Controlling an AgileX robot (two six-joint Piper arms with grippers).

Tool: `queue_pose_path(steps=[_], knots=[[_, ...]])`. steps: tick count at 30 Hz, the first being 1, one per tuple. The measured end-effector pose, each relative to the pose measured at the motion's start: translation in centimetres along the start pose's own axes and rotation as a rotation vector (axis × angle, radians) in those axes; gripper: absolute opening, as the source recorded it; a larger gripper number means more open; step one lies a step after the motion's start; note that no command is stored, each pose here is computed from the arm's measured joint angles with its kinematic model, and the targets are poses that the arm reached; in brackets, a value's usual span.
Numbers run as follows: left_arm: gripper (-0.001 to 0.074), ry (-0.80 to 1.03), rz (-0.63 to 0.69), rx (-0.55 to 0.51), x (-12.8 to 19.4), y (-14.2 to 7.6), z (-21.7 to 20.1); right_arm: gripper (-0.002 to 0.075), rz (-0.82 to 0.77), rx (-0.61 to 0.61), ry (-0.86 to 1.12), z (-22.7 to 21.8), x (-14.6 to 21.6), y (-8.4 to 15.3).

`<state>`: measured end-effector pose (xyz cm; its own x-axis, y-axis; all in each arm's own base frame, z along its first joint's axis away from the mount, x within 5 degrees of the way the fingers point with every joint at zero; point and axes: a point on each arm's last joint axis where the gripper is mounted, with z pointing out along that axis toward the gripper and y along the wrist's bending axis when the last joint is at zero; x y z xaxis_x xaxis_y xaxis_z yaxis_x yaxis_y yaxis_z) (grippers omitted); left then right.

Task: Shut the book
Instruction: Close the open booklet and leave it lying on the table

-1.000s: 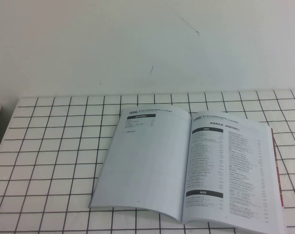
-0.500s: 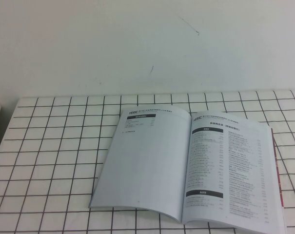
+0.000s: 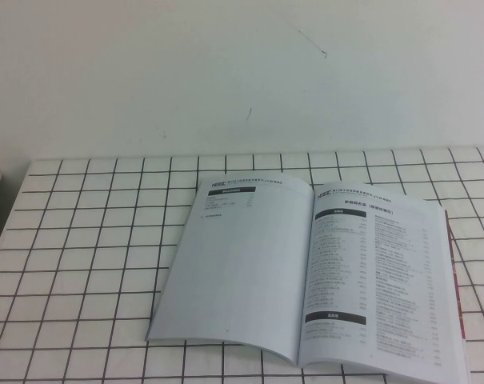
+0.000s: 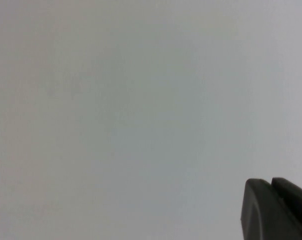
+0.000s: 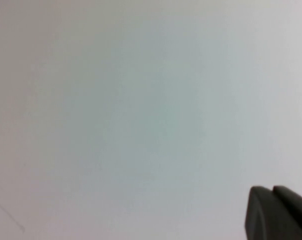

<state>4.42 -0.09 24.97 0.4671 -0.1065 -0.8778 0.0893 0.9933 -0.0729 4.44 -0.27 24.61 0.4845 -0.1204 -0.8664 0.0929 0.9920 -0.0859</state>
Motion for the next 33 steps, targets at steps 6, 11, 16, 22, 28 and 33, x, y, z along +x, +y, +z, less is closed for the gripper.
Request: queue_pose_path(steps=[6,11,16,22,28,33], knots=[[-0.0004,0.117,0.040,0.020,-3.5,-0.5,0.9,-0.0003,0.068,-0.054,0.328,1.2,-3.3,-0.1],[-0.0004,0.245,0.059,0.028,-5.3,-0.8,2.7,-0.0003,0.091,-0.106,0.618,3.4,-5.0,0.1],[-0.0004,0.552,0.034,0.031,-4.1,-1.0,6.1,-0.0003,0.099,-0.194,0.875,6.9,-5.6,0.7],[-0.0004,0.888,-0.079,0.046,-1.5,-1.7,10.6,-0.0003,0.108,-0.329,1.026,11.5,-3.8,2.0],[-0.0004,1.177,-0.172,0.167,2.3,-3.0,14.5,-0.0003,0.124,-0.480,1.149,15.2,0.3,3.5],[-0.0004,1.302,-0.240,0.244,5.9,-3.8,17.9,-0.0003,0.155,-0.586,1.284,17.6,5.2,4.7]])
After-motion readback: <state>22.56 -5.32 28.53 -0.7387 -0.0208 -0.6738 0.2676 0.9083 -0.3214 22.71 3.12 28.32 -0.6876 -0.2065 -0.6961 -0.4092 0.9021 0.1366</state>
